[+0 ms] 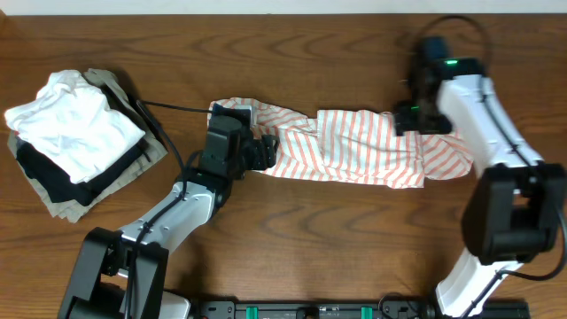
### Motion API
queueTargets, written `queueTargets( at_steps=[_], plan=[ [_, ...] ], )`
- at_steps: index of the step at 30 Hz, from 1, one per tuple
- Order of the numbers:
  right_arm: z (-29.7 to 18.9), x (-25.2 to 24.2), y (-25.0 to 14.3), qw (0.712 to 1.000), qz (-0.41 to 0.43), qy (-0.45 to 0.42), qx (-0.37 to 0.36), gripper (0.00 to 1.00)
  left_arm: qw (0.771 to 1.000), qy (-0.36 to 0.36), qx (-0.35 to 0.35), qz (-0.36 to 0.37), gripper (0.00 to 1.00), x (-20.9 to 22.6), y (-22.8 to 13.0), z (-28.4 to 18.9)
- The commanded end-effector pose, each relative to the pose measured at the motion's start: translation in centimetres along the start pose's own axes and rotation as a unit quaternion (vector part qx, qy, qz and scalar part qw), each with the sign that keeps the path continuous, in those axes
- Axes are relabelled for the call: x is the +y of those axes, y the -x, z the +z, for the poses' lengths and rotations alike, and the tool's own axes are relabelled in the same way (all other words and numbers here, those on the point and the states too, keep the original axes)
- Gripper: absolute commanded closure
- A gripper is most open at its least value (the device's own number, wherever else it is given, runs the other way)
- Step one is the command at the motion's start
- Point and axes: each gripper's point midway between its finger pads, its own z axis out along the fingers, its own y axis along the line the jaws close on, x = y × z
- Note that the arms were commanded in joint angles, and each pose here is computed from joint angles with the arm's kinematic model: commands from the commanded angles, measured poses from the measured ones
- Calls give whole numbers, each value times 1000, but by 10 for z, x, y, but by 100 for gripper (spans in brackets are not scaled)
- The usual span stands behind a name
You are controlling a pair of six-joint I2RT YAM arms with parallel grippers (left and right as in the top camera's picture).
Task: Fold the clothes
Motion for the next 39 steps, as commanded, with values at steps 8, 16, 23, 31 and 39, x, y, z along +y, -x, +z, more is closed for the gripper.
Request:
queueTargets(
  at_steps=[8, 16, 23, 31, 39],
  plan=[
    [23, -102, -29, 989, 144, 21, 29, 24, 1000, -4, -7, 8, 30, -2, 7, -2],
    [52, -123, -39, 986, 157, 60, 9, 20, 1000, -3, -5, 7, 30, -2, 6, -2],
    [74, -114, -37, 985, 148, 92, -21, 20, 1000, -3, -5, 7, 30, -2, 6, -2],
    [83, -96, -32, 979, 140, 142, -48, 45, 1000, -3, -5, 7, 30, -2, 6, -2],
    [75, -94, -21, 976, 135, 155, -70, 99, 1000, -3, -5, 7, 30, -2, 6, -2]
  ],
)
